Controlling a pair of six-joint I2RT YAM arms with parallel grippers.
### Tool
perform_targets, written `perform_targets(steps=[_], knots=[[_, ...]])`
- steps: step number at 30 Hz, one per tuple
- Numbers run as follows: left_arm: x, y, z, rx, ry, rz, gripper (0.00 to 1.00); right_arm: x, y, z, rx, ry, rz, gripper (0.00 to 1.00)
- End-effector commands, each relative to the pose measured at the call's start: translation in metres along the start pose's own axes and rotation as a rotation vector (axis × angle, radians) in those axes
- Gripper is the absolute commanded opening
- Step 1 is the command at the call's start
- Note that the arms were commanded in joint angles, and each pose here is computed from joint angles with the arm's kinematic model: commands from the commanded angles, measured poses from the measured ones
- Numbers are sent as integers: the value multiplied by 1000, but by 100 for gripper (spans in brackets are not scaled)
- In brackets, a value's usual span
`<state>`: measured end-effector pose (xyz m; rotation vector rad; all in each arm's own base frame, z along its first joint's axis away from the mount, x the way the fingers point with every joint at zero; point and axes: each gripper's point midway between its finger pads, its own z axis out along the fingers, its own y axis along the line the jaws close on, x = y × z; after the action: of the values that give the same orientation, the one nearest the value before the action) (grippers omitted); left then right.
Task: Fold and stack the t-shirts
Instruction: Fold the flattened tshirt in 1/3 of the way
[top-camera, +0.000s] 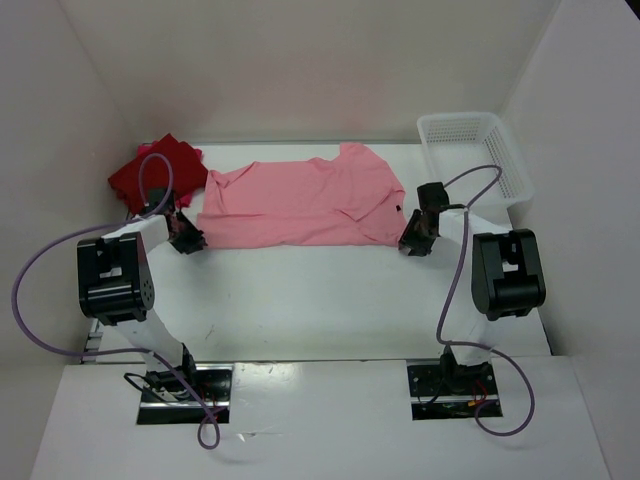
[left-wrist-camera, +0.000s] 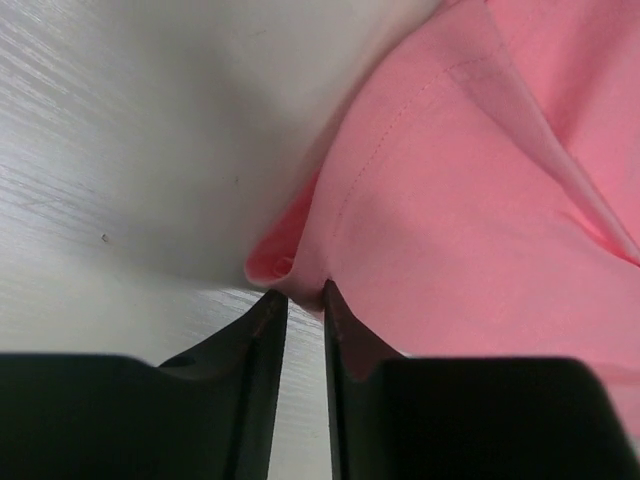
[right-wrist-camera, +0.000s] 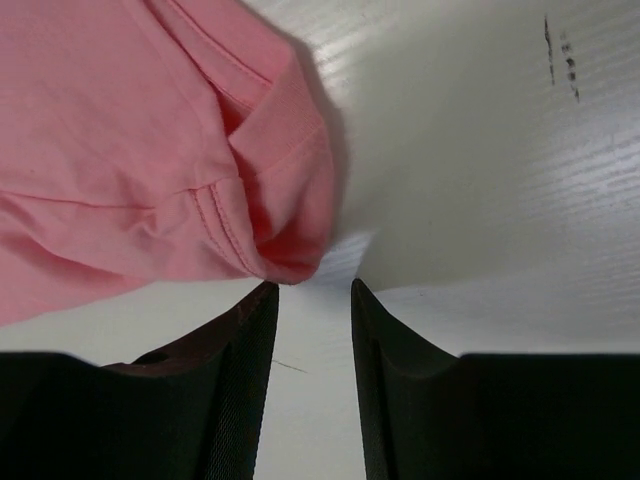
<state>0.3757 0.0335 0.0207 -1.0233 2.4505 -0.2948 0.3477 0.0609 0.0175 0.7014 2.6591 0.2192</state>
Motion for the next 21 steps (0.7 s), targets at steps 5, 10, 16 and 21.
perform_targets(steps=[5, 10, 16, 21], knots=[[-10, -1, 4, 5, -34, -7, 18, -39, 31, 6, -83, -112, 21, 34], [-12, -1, 6, 5, -34, 4, 12, -49, 36, 4, -85, -130, 21, 22], [-11, 2, 6, -8, -32, 12, 6, -65, 32, -14, -36, -186, 9, 6], [-16, 2, 3, -23, -42, 21, 1, -86, 26, -18, 36, -241, -18, 6]])
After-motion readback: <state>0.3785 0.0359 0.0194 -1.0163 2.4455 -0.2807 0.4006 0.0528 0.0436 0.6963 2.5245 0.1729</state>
